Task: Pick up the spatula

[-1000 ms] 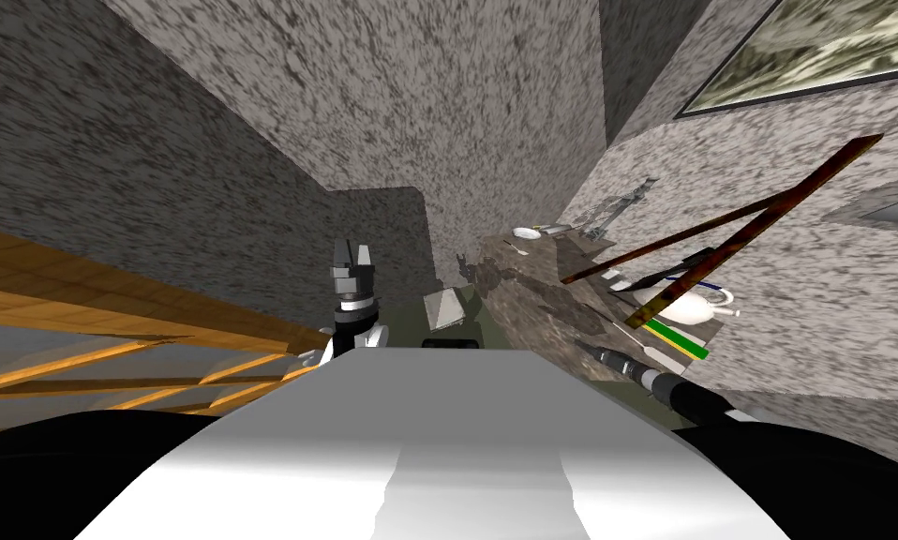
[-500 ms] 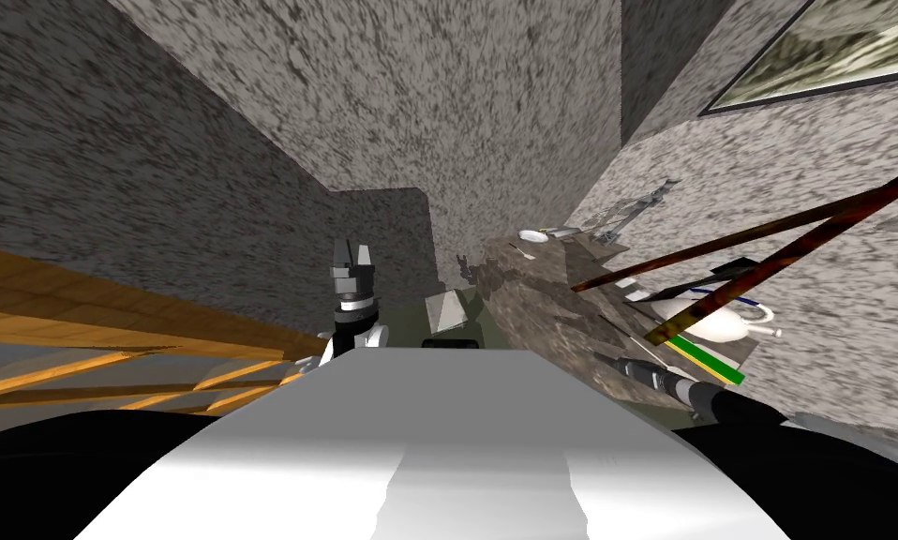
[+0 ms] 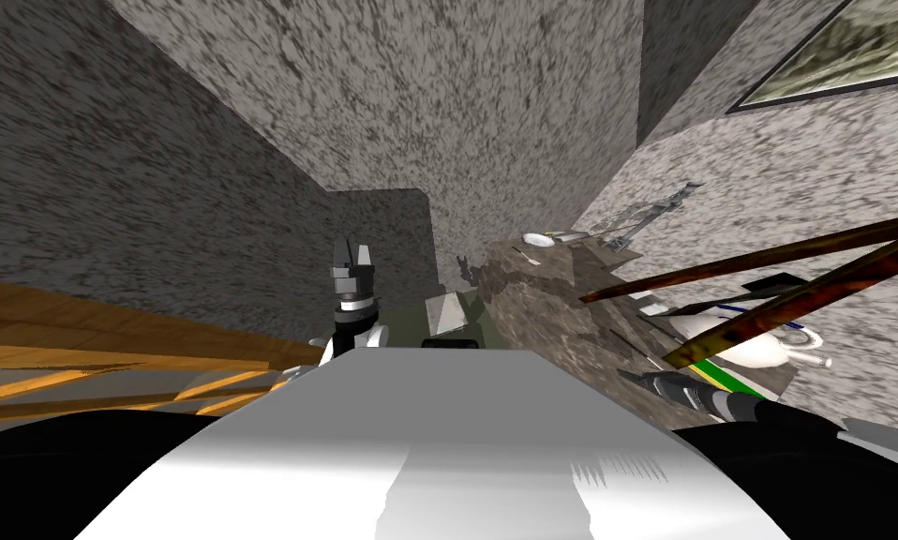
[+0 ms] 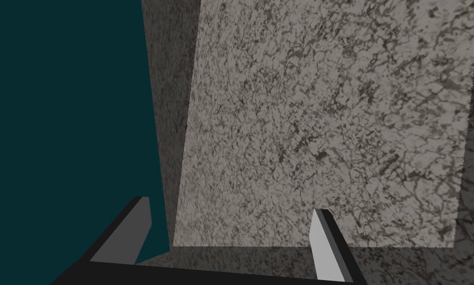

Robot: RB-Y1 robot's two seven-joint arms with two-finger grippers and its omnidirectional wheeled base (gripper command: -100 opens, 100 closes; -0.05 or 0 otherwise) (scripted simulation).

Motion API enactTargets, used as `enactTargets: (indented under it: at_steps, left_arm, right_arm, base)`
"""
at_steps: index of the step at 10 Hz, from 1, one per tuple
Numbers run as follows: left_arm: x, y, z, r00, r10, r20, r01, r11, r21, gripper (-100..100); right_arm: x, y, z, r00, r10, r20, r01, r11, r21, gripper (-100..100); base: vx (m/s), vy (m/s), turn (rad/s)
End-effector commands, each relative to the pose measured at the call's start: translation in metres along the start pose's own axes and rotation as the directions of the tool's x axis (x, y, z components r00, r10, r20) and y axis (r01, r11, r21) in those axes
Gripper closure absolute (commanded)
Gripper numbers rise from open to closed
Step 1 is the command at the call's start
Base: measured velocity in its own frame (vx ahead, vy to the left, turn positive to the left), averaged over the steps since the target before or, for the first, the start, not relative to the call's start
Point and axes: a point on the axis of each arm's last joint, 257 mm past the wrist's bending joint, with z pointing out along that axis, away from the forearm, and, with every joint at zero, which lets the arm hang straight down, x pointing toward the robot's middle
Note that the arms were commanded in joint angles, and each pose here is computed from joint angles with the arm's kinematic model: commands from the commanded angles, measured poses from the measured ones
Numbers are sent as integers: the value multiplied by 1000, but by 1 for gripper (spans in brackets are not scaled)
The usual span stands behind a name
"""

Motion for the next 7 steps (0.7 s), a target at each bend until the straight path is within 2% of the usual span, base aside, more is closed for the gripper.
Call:
enactTargets:
  at_steps: [1,3,7]
  left_arm:
    - [0,0,0,1000,0,0,0,1000,0,0]
    - [0,0,0,1000,0,0,0,1000,0,0]
    - [0,0,0,1000,0,0,0,1000,0,0]
  right_arm:
    - [13,-8,-11,995,-71,-63,71,997,-2,-100]
    - [29,-15,-22,982,-139,-130,138,990,-14,-100]
    - [29,-15,-22,982,-139,-130,138,990,-14,-100]
  base:
    - [112,-95,37]
    - [43,-67,180]
    - [2,-4,11]
